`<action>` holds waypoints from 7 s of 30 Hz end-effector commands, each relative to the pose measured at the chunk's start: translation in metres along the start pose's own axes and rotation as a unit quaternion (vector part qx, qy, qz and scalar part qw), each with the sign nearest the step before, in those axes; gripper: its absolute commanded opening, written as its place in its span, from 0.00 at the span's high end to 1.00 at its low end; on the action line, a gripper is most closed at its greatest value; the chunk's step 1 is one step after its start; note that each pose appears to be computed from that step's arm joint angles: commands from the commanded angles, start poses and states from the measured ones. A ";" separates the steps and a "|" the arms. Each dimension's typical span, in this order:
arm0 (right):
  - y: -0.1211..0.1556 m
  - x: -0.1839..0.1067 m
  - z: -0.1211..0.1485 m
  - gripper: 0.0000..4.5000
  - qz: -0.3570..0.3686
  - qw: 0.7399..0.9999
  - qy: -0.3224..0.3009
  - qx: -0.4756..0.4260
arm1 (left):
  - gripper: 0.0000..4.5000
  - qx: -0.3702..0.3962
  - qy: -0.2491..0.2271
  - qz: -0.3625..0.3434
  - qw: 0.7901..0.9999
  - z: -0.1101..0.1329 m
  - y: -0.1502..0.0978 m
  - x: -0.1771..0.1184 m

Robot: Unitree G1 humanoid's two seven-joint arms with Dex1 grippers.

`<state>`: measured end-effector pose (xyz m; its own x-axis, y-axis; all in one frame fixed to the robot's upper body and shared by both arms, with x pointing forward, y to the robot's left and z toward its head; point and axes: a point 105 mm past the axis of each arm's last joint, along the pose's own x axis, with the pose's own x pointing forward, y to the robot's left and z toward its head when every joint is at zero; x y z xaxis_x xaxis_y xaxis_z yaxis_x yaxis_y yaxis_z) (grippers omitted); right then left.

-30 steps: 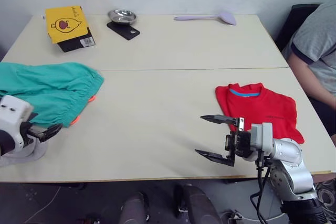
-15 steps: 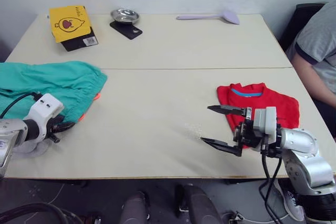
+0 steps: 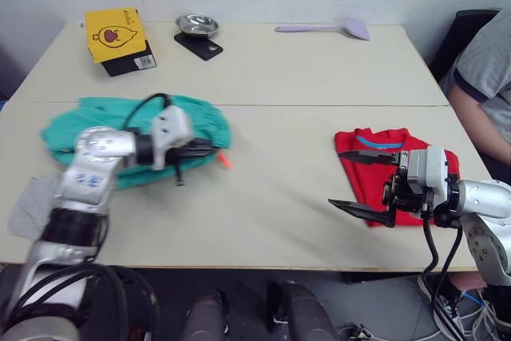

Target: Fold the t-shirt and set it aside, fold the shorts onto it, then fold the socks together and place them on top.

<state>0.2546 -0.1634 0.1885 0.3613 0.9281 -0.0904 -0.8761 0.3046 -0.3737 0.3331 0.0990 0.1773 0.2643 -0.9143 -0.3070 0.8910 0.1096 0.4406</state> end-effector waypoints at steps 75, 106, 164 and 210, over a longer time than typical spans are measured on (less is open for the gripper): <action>0.014 0.022 -0.011 1.00 0.171 0.983 0.052 -0.037 | 0.99 -0.223 0.015 0.099 0.970 -0.027 -0.070 -0.139; -0.081 0.028 -0.033 1.00 -0.106 0.964 0.032 -0.242 | 0.99 0.050 0.004 0.184 0.982 0.008 -0.026 -0.152; -0.089 -0.028 -0.046 1.00 -0.367 0.920 0.062 0.126 | 0.99 0.031 0.011 0.284 0.958 0.034 0.154 -0.005; -0.027 0.046 -0.075 0.53 -0.244 0.930 0.219 -0.166 | 0.42 0.133 0.165 0.129 0.969 -0.100 0.040 -0.018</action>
<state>0.3167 -0.1322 0.1125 0.8265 0.5217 -0.2113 -0.5004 0.5091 -0.7003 0.3978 0.1380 0.1263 0.5719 -0.7478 -0.3373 0.6353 0.1436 0.7588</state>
